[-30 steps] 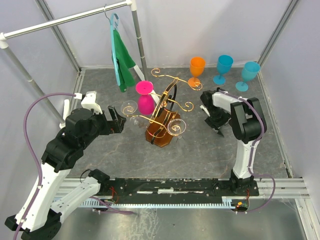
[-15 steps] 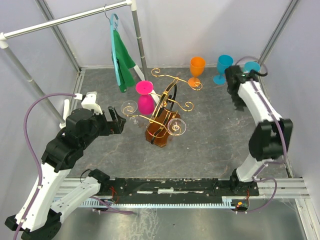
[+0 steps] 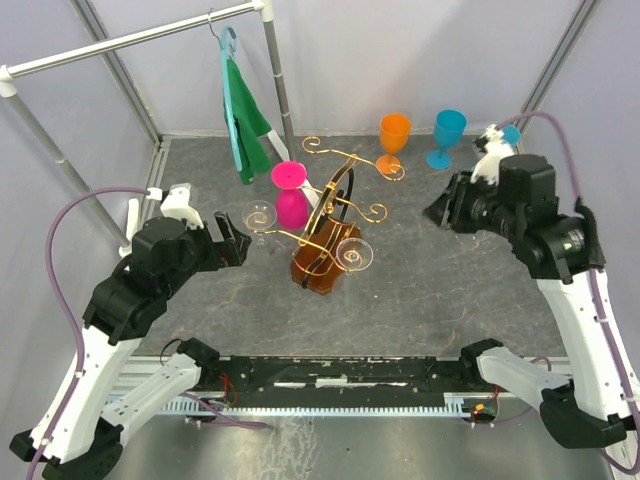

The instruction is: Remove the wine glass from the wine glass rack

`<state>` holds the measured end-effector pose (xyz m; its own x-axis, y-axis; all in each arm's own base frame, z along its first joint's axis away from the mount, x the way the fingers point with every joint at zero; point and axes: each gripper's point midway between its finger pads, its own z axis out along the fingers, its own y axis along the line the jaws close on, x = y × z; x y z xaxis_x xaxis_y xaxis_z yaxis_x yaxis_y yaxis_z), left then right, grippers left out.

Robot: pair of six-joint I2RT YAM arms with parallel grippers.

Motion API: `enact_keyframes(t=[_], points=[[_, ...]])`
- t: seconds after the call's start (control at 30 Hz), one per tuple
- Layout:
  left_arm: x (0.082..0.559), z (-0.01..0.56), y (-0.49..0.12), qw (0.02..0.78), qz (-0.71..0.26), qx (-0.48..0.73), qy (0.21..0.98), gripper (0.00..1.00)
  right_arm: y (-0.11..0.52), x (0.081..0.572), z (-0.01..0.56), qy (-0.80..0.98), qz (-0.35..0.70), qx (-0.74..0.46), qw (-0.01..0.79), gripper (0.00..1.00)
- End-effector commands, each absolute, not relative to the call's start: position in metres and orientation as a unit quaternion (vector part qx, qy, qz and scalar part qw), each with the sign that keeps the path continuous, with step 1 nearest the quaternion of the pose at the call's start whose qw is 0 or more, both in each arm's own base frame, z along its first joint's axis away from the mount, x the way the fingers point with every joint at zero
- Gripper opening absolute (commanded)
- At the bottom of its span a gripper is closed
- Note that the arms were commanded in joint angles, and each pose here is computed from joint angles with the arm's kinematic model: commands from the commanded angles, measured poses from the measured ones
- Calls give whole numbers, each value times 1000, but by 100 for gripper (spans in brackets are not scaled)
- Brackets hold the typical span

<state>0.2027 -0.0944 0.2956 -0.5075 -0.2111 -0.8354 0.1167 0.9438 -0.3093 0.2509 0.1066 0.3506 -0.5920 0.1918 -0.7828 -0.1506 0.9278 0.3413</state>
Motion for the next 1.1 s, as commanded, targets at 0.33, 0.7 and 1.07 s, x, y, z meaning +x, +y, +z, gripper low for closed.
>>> enact_keyframes(t=[0.33, 0.7, 1.07], points=[[200, 305, -91, 510, -181, -57, 839, 99, 243, 200, 321, 805, 540, -37, 241, 48], [199, 300, -88, 509, -173, -57, 841, 99, 259, 196, 314, 801, 554, -48, 222, 48], [197, 309, -96, 508, -198, -56, 837, 99, 260, 182, 294, 822, 528, -77, 197, 45]])
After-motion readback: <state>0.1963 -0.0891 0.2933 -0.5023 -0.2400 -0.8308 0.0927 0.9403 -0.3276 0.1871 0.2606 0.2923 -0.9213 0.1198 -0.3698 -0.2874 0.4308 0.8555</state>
